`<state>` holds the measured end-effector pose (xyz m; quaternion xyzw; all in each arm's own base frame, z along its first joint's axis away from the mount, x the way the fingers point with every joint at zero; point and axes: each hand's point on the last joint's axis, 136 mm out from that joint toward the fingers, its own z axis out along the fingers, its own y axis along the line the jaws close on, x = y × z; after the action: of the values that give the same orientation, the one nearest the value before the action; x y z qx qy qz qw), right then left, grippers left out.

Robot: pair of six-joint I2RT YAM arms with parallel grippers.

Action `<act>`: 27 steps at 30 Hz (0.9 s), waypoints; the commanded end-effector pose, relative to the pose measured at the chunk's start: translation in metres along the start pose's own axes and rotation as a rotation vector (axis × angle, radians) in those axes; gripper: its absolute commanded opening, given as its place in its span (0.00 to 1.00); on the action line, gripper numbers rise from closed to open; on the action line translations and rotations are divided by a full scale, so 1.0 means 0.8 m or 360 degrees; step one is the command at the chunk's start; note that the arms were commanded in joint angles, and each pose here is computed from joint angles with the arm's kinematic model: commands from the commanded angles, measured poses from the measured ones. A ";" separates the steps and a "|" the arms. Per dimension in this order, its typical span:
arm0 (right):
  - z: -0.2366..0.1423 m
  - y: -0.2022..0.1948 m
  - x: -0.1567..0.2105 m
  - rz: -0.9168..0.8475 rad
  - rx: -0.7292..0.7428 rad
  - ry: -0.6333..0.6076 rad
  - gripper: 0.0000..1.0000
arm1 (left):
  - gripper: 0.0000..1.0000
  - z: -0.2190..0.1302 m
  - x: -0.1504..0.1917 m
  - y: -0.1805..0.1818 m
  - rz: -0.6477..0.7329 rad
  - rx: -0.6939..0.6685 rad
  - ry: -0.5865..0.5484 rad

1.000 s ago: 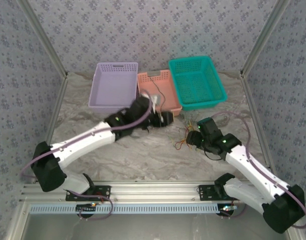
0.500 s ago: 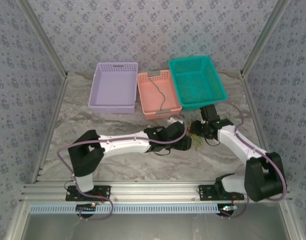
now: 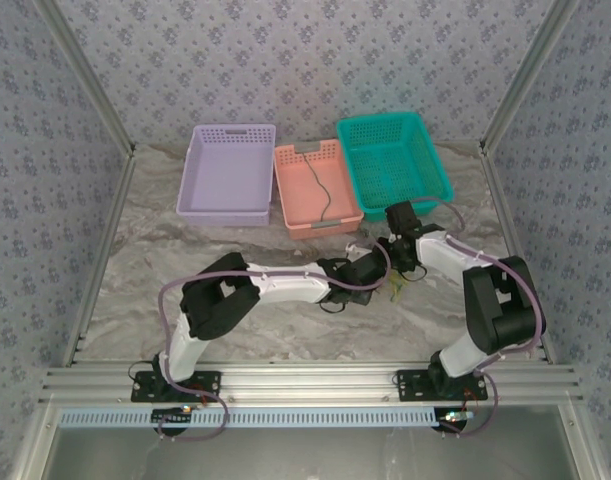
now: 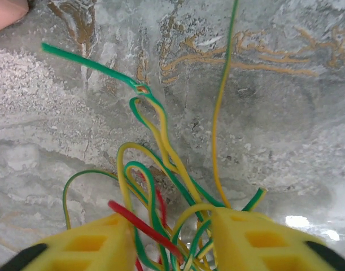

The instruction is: Untangle the cables

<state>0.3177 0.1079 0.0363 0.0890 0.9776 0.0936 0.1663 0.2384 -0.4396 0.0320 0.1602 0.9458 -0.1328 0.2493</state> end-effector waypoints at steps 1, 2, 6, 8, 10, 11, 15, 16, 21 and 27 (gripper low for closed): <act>0.015 -0.012 0.036 0.0026 0.0081 0.0136 0.34 | 0.18 0.009 0.001 0.022 -0.0029 -0.0101 -0.0022; 0.012 -0.011 0.036 0.0029 0.0083 0.0124 0.33 | 0.02 0.007 0.002 0.034 -0.0058 -0.0136 -0.0036; -0.018 -0.011 0.033 0.0051 0.0056 -0.0009 0.37 | 0.00 -0.012 0.004 0.083 -0.0172 -0.0212 -0.0099; -0.041 -0.013 0.029 0.0070 0.0030 -0.0097 0.49 | 0.00 -0.029 0.007 0.106 -0.0215 -0.0210 -0.0122; -0.061 -0.013 0.027 0.0089 0.0007 -0.0161 0.57 | 0.00 -0.042 0.009 0.116 -0.0227 -0.0162 -0.0131; -0.069 -0.011 0.026 0.0096 -0.0022 -0.0185 0.60 | 0.00 -0.047 0.010 0.115 -0.0219 -0.0104 -0.0128; -0.079 0.013 0.032 0.0175 -0.0236 -0.0193 0.64 | 0.00 -0.059 0.016 0.104 -0.0176 0.0064 -0.0113; -0.076 0.022 0.035 0.0185 -0.0295 -0.0180 0.63 | 0.00 -0.060 0.017 0.104 -0.0177 0.0080 -0.0108; -0.055 0.053 0.054 0.0130 -0.0408 -0.0134 0.62 | 0.00 -0.066 0.018 0.104 -0.0194 0.0112 -0.0114; -0.065 0.093 0.069 -0.0077 -0.0429 -0.0171 0.54 | 0.00 -0.080 0.013 0.101 -0.0205 0.0159 -0.0147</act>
<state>0.2532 0.1720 0.0715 0.0569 0.9531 0.2113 0.2091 0.2343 -0.3376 0.0498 0.0985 0.9434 -0.1751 0.2640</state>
